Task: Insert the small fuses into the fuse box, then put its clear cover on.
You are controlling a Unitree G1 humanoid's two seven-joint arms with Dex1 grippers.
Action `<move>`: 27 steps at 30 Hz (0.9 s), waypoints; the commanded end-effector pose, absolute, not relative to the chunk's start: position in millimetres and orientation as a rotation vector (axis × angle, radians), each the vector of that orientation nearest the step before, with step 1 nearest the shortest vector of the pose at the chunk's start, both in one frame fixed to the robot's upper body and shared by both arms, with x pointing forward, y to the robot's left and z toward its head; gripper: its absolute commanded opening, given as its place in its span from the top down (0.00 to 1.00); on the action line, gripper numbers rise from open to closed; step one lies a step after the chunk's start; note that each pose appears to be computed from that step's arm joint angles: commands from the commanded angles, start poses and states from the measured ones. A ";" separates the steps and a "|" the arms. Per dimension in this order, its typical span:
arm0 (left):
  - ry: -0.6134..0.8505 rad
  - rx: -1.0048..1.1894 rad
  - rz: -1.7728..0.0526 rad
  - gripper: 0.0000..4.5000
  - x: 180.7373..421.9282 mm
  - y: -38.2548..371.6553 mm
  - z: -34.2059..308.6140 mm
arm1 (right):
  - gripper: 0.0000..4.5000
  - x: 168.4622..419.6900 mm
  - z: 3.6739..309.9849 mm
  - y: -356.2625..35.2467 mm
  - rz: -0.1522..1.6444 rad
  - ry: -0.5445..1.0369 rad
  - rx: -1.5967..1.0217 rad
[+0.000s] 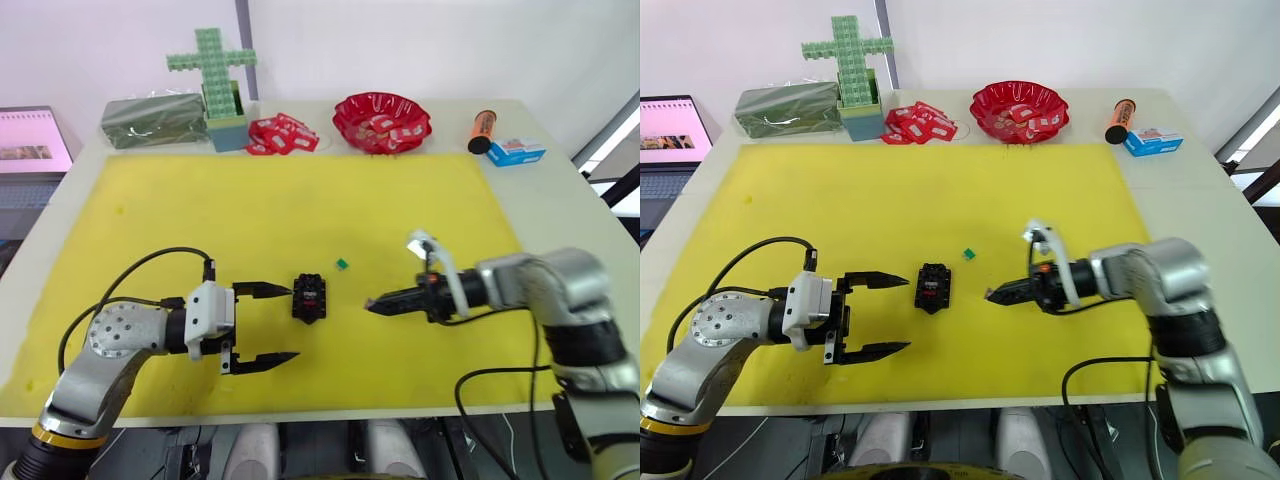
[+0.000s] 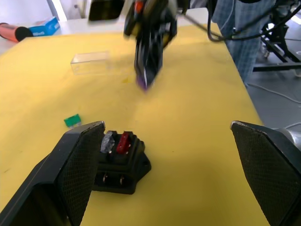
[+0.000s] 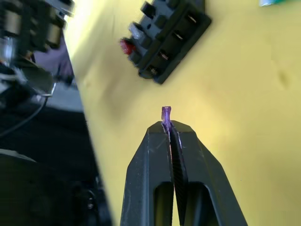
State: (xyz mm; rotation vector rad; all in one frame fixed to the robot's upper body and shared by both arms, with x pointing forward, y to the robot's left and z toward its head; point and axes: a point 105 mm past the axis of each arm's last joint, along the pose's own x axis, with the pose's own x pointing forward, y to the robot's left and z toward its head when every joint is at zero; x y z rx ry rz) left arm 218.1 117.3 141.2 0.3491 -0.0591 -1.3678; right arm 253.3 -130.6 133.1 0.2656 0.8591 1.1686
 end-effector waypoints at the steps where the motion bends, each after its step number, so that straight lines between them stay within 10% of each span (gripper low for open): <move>1: -0.091 0.347 -1.376 0.00 210.8 115.9 150.9 | 0.99 231.2 140.6 -129.7 1.161 0.777 0.266; 12: -0.079 0.327 -1.380 0.00 206.7 114.7 153.2 | 0.99 245.9 124.4 -121.1 0.714 0.488 0.584; 27: -0.078 0.319 -1.397 0.00 199.3 113.6 150.8 | 0.99 231.9 122.7 -106.8 0.492 0.557 0.943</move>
